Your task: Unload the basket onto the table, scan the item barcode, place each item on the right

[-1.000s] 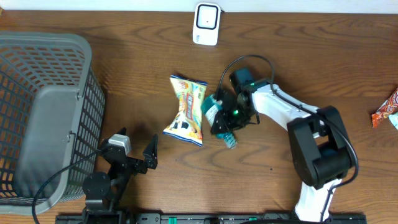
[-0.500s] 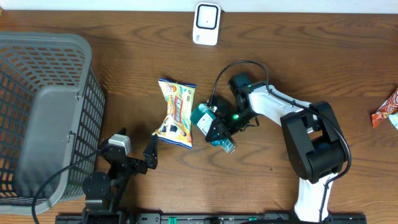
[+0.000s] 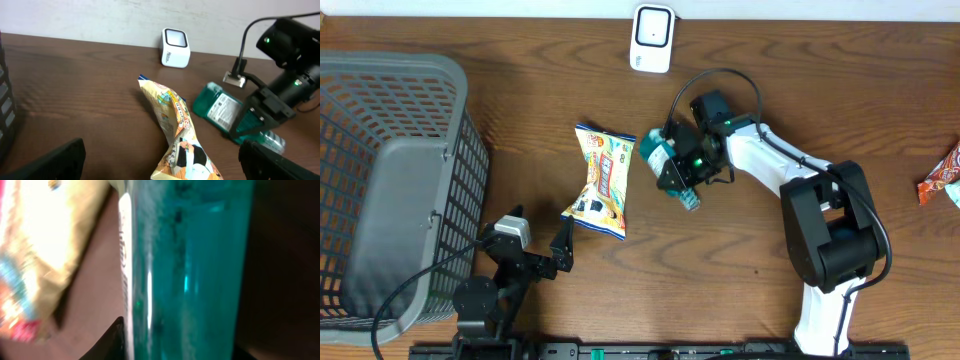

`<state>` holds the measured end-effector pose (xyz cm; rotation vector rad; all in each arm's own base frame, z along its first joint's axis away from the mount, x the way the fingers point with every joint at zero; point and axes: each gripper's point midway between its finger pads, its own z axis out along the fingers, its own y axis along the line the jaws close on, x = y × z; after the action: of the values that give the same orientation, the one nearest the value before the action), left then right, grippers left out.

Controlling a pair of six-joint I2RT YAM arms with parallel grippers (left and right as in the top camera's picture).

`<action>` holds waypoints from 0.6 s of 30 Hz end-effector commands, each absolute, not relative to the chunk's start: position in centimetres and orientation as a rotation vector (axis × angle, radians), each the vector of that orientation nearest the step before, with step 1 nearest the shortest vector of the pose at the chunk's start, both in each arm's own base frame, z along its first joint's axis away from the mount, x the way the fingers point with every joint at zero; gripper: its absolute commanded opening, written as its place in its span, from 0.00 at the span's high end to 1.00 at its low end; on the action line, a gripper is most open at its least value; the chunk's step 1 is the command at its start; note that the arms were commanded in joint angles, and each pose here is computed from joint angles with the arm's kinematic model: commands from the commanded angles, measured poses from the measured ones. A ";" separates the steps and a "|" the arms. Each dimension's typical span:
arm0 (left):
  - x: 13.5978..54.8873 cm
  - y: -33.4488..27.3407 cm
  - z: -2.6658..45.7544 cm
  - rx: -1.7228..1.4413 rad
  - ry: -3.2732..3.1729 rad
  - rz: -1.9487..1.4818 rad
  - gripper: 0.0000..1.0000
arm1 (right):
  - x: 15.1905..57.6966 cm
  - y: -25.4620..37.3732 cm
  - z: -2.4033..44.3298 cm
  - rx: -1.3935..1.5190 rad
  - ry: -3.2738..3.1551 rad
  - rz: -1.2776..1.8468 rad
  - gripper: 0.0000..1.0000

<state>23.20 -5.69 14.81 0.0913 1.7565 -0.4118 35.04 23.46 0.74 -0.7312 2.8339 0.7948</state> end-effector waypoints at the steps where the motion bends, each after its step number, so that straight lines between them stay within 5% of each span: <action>1: 23.1 -5.6 13.5 0.078 1.795 -0.419 0.02 | 37.4 19.1 -1.3 -0.461 2.945 0.249 0.99; 4: 23.1 -5.6 13.5 0.078 1.795 -0.419 0.02 | 38.3 18.1 -0.9 -0.411 2.916 0.049 0.93; 12: 23.1 -5.6 13.5 0.078 1.795 -0.419 0.02 | 34.7 18.1 -1.3 -0.441 3.014 -0.106 0.34; 15: 23.1 -5.6 13.5 0.078 1.795 -0.419 0.02 | 33.1 17.6 -1.5 -0.396 3.072 -0.140 0.26; 18: 23.1 -5.6 13.5 0.078 1.795 -0.419 0.02 | 32.3 17.2 -1.9 -0.364 3.101 -0.158 0.36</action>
<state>23.20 -5.69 14.81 0.0913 1.7565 -0.4118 34.50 18.86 0.26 -0.4441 3.0065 -0.0675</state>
